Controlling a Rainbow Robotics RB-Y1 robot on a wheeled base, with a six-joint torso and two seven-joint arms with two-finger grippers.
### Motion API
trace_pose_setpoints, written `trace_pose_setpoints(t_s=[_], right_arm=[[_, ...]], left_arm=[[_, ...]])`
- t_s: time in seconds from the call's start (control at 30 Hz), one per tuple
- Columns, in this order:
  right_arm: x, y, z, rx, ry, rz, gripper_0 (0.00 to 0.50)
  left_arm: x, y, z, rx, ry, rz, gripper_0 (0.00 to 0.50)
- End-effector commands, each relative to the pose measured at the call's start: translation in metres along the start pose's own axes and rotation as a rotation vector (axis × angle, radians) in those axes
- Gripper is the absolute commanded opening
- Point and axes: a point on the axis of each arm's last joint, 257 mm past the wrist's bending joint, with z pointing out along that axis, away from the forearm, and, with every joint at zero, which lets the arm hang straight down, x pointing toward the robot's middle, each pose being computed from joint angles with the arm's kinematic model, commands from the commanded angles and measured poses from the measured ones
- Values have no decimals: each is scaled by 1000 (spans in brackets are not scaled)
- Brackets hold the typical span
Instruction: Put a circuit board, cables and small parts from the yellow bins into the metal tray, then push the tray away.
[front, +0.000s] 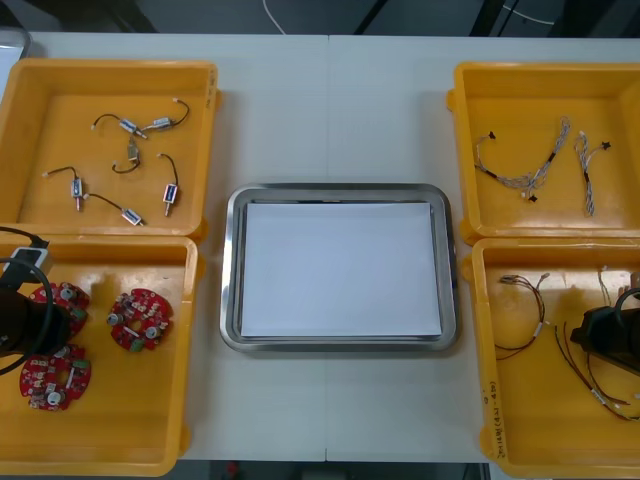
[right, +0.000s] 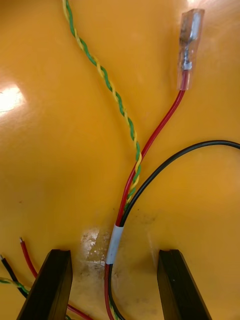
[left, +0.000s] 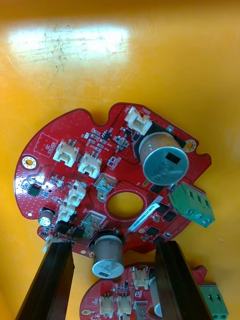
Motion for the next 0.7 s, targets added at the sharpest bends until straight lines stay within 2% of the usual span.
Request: trace_pose_setpoints(t_s=[0.03,0.33,0.37,0.4,0.43,0.47,0.5,0.7], right_arm=[[11,6,11,-7,12,44,491],[14,5,14,-3,21,50,489],[14,5,14,-3,20,51,384],[15,5,14,-2,25,48,254],[15,4,14,-1,26,51,73],[16,4,14,0,27,49,0],[17,4,14,0,31,50,0],[11,2,1,-16,27,53,0]], left_arm=[[16,-9,8,7,24,-92,476],[19,-11,11,2,33,-85,469],[19,-12,11,2,32,-85,412],[20,-12,12,0,32,-83,279],[19,-12,11,2,31,-82,125],[19,-12,11,2,31,-82,20],[19,-12,11,2,31,-82,5],[19,-13,11,4,32,-78,1]])
